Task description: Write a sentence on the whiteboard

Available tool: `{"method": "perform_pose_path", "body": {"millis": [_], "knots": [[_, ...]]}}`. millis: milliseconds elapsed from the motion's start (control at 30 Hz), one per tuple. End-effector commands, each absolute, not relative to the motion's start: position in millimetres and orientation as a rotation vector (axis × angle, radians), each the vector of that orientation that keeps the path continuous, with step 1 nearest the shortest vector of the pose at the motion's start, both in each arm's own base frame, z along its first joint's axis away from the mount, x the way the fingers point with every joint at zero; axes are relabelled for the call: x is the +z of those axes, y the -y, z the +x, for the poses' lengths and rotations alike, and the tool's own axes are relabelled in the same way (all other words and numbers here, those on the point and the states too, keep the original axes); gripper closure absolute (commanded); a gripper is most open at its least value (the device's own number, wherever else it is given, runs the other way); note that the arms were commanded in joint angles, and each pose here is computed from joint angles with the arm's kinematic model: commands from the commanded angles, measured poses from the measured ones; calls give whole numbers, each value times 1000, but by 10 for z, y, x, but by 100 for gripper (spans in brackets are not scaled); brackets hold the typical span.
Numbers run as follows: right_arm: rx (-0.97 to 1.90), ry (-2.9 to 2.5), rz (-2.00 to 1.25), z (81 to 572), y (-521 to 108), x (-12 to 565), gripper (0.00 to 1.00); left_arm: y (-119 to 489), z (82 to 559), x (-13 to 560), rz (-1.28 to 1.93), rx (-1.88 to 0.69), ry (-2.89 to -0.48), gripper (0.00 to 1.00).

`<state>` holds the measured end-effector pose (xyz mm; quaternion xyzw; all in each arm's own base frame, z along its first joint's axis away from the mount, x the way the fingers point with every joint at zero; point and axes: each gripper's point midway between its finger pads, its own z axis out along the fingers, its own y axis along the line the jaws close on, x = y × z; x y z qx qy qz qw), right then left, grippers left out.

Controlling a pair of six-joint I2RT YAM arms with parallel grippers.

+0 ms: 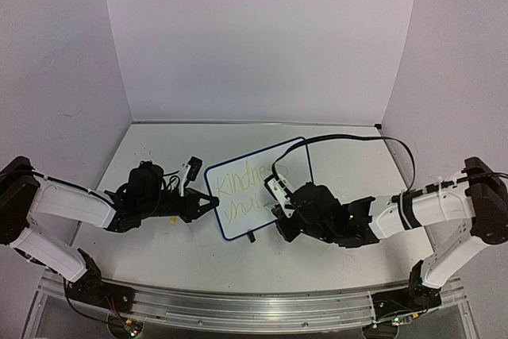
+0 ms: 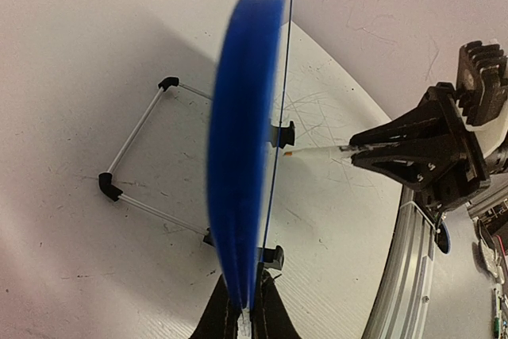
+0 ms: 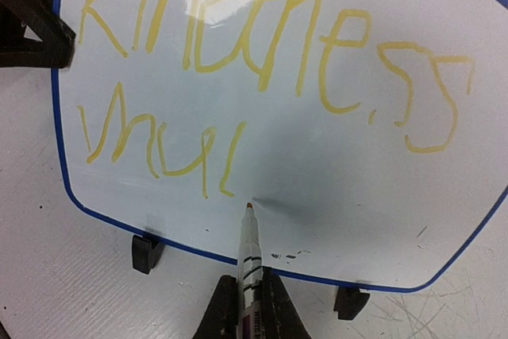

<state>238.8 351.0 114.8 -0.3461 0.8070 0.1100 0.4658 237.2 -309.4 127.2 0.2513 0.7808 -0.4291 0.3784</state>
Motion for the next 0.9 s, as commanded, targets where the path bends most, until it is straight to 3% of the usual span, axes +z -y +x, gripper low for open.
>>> {"method": "perform_pose_path", "body": {"millis": [0,867], "knots": [[321,-1844,-708,2512,-3410,1809,100,2987,2431,1129,632,-992,-2052,100],[310,-1863,-758,2645,-3646,1670,100,3011,2440,1164,641,-998,-2042,100]]}}
